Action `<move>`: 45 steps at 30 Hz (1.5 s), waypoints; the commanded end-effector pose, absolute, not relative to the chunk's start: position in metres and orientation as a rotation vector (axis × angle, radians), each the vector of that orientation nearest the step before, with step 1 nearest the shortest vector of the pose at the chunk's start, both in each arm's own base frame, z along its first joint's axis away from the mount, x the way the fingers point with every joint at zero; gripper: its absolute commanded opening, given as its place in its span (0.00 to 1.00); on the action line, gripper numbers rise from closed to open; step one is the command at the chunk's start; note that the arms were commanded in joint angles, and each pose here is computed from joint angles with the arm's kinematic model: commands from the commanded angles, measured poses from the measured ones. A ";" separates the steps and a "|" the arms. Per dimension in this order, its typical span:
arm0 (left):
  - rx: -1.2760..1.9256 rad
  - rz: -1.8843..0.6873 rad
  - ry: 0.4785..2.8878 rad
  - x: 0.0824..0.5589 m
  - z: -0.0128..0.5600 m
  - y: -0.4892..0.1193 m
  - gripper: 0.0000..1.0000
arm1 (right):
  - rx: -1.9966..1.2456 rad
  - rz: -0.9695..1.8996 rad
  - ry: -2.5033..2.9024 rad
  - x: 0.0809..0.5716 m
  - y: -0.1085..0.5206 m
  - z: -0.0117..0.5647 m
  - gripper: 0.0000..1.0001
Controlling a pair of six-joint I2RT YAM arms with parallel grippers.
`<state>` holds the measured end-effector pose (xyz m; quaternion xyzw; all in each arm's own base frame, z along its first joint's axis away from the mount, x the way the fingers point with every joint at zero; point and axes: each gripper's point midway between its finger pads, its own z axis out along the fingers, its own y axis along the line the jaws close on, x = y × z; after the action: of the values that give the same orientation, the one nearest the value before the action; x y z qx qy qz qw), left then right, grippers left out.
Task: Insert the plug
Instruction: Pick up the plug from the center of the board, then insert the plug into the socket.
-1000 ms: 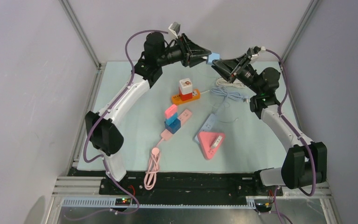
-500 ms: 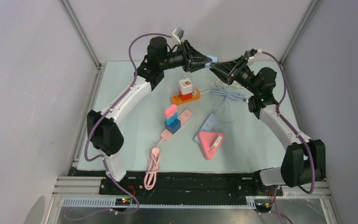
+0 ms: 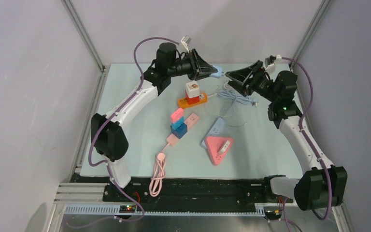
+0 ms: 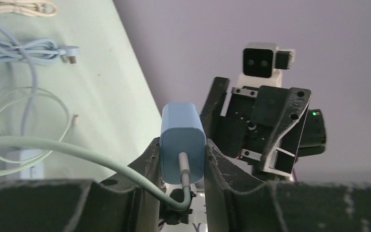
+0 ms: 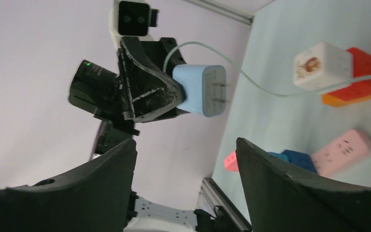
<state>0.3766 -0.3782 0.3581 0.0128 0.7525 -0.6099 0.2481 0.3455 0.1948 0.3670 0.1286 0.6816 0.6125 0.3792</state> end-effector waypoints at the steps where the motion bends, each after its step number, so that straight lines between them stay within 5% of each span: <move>1: 0.124 -1.541 1.964 0.382 0.379 -0.369 0.00 | 0.311 1.403 1.922 0.336 0.182 0.324 0.74; 5: 0.171 -1.401 1.960 0.393 0.363 -0.364 0.00 | 0.323 1.256 2.093 0.329 0.174 0.276 0.53; 17: 0.404 -1.203 2.021 0.383 0.298 -0.384 0.00 | 0.341 1.026 2.575 0.317 0.168 0.136 0.13; 30: 0.591 -1.116 2.112 0.359 0.247 -0.394 0.00 | 0.603 0.653 2.596 0.362 0.126 0.063 0.08; 45: 0.809 -0.909 2.299 0.322 0.158 -0.392 0.00 | 0.685 0.684 2.482 0.412 0.127 0.032 0.09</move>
<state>0.3317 -0.3968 0.1863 0.2648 0.8405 -0.3831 0.2768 0.3845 0.1310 0.0263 0.2367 0.9201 0.2425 0.1964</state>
